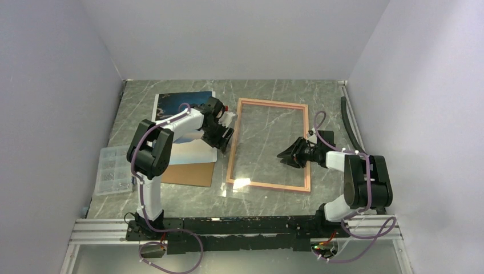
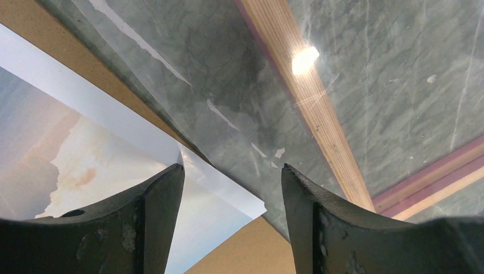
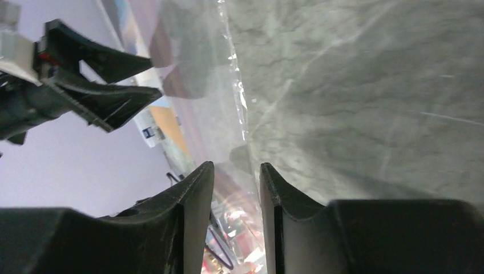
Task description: Put the photo into the frame
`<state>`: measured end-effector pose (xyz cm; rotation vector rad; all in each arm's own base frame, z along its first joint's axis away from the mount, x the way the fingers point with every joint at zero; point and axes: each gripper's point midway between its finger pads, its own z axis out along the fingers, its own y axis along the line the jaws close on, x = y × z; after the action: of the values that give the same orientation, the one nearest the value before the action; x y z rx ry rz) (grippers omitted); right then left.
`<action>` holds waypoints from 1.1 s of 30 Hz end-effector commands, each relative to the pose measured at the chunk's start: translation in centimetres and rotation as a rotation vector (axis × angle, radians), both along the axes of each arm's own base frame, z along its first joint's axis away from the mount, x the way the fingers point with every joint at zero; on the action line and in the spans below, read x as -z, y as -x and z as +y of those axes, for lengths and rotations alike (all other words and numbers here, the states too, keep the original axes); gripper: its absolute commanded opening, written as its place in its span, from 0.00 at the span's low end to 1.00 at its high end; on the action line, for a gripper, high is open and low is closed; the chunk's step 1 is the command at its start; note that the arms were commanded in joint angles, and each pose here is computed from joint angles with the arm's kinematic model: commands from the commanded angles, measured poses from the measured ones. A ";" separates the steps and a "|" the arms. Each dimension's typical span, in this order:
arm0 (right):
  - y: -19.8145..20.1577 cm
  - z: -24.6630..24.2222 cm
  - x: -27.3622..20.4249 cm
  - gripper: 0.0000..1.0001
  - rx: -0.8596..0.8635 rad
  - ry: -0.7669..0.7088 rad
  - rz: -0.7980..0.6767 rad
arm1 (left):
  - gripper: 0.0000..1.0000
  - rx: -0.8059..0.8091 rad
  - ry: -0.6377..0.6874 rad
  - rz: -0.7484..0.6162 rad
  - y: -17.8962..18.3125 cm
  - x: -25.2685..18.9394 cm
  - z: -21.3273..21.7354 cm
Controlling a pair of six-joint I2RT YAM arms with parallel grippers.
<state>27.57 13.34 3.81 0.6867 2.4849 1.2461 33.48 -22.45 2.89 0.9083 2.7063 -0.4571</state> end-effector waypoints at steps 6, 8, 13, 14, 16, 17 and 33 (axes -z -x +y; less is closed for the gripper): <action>-0.9 1.7 -6.6 0.37 -0.033 -0.159 -0.219 | 0.68 0.023 0.027 0.048 0.3 0.7 -1.0; -0.9 1.9 -7.1 0.37 -0.026 -0.167 -0.233 | 0.68 0.022 0.032 0.051 0.3 0.5 -1.1; -1.7 1.5 -7.3 0.19 0.010 -0.108 -0.274 | 0.69 0.027 0.065 0.068 0.5 -0.2 -1.6; -1.9 1.3 -7.3 0.15 0.016 -0.087 -0.282 | 0.69 0.028 0.066 0.065 0.5 -0.4 -1.6; -2.7 0.6 -7.6 0.07 0.023 -0.015 -0.289 | 0.71 0.029 0.072 0.060 0.4 -0.8 -1.7; -2.9 0.2 -7.7 0.03 0.021 0.024 -0.286 | 0.74 0.024 0.075 0.055 0.1 -1.2 -1.6; -6.5 -4.5 -10.1 0.00 -0.083 0.429 -0.215 | 0.95 -0.052 0.117 -0.052 -4.2 -5.1 -0.2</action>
<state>34.44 10.40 14.75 0.3630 2.4046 0.8621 36.90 -21.85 6.65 0.7939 2.6741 -0.5618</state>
